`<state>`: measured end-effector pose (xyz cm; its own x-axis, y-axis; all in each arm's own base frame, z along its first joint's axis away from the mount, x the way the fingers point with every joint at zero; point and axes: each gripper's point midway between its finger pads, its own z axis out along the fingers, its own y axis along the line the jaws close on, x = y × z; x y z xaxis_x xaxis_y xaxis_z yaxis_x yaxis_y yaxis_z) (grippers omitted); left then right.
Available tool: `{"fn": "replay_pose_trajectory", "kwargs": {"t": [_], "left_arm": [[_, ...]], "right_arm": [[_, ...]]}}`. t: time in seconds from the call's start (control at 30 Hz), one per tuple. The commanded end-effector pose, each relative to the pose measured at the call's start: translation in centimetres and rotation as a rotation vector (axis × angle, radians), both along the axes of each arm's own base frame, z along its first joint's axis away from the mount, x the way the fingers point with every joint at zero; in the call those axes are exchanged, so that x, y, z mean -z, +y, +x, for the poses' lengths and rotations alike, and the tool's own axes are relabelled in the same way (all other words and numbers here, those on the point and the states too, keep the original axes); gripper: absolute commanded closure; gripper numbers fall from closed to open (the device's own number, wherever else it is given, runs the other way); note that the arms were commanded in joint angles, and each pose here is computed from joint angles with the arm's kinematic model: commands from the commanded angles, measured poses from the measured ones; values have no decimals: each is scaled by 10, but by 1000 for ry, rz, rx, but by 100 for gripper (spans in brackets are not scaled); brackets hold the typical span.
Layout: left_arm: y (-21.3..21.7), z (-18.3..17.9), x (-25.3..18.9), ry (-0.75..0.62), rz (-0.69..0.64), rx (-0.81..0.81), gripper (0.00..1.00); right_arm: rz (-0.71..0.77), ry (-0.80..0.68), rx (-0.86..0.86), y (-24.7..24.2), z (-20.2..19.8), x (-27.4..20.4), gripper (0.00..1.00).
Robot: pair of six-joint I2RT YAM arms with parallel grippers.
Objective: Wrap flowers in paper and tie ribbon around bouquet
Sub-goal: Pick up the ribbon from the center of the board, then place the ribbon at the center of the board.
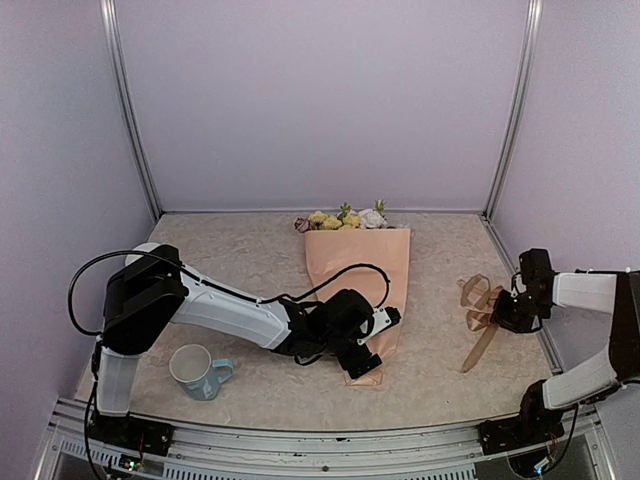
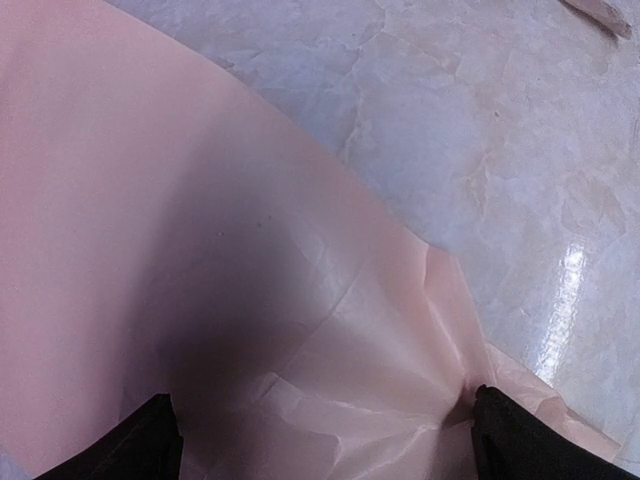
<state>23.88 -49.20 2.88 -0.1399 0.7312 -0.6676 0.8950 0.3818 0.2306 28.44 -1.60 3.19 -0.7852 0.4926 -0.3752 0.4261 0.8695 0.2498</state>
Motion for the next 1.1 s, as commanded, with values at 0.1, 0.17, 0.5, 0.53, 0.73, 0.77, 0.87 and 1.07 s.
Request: {"fn": "replay_pose_trajectory", "kwargs": {"t": [0.1,0.17,0.5,0.53,0.73,0.77,0.87,1.07], "left_arm": [[28,-18,39,71,149,32,1],[29,-18,38,70,148,30,1],[30,-18,41,78,153,32,1],[30,-18,42,80,155,32,1],[34,-21,51,95,174,30,1],[34,-21,51,94,175,29,1],[33,-20,50,91,172,29,1],[31,-19,52,94,170,35,1]], "right_arm": [[16,12,-17,1,10,19,79],[29,16,-29,4,9,23,94],[284,-504,-454,79,62,-196,100],[239,-597,-478,77,66,-241,100],[-4,-1125,-530,72,49,-479,100],[-25,-1195,-536,73,42,-505,100],[-25,-1308,-531,75,28,-541,100],[270,-1148,-569,96,39,-454,100]]}}
